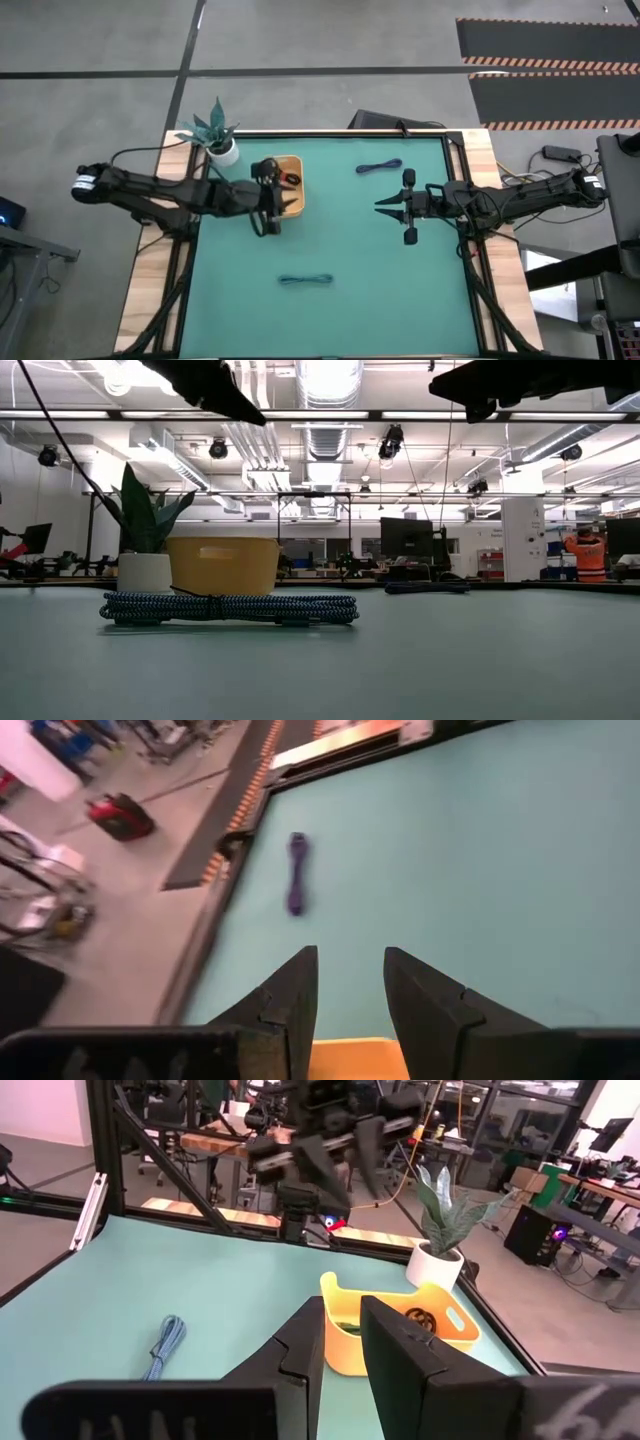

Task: Pick and place USB-C Cables
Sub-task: Put the blue USB cable into the yellow bin

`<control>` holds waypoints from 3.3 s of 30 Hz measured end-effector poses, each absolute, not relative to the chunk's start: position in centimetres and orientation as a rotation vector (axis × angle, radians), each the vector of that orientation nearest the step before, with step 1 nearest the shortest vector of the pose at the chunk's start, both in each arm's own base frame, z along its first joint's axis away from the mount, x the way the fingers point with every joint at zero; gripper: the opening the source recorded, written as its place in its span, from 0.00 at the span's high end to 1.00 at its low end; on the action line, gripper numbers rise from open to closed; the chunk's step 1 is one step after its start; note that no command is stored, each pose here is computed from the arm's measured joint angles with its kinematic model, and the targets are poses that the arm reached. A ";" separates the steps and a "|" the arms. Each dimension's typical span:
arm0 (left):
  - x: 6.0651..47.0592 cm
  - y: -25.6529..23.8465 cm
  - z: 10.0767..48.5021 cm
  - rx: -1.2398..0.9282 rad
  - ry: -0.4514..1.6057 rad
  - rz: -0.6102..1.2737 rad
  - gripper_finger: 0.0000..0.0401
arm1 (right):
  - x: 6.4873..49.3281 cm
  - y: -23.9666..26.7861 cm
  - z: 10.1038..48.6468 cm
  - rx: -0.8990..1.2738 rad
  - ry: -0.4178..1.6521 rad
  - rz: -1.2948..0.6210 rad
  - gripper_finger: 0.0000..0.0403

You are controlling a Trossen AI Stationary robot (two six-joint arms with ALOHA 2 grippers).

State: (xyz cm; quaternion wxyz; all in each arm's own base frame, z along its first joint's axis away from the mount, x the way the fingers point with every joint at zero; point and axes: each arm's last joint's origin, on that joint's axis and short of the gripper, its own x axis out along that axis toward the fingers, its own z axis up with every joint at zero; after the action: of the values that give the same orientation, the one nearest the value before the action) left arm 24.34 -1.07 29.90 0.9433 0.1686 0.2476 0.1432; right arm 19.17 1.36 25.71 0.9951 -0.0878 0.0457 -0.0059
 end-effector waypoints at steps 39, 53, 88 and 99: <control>28.0 -12.1 25.3 -0.011 0.615 0.091 0.74 | 19.2 1.4 25.7 -0.144 0.091 -0.008 0.85; 30.4 -15.0 22.2 -0.033 0.717 0.072 0.74 | 19.2 1.7 25.9 -0.125 0.062 0.090 0.85; 31.0 -16.3 18.0 -0.079 0.863 0.090 0.74 | 19.2 1.8 26.1 -0.126 0.045 0.126 0.85; 31.0 -16.3 18.0 -0.080 0.867 0.084 0.58 | 19.2 1.8 26.0 -0.132 0.047 0.125 0.85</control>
State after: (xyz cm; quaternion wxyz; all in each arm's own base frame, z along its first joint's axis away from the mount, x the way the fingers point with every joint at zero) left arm 30.97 -16.32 17.95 0.9058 -0.0386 0.4200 0.0407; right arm 19.17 1.78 26.05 0.9956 -0.0659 0.0235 0.0626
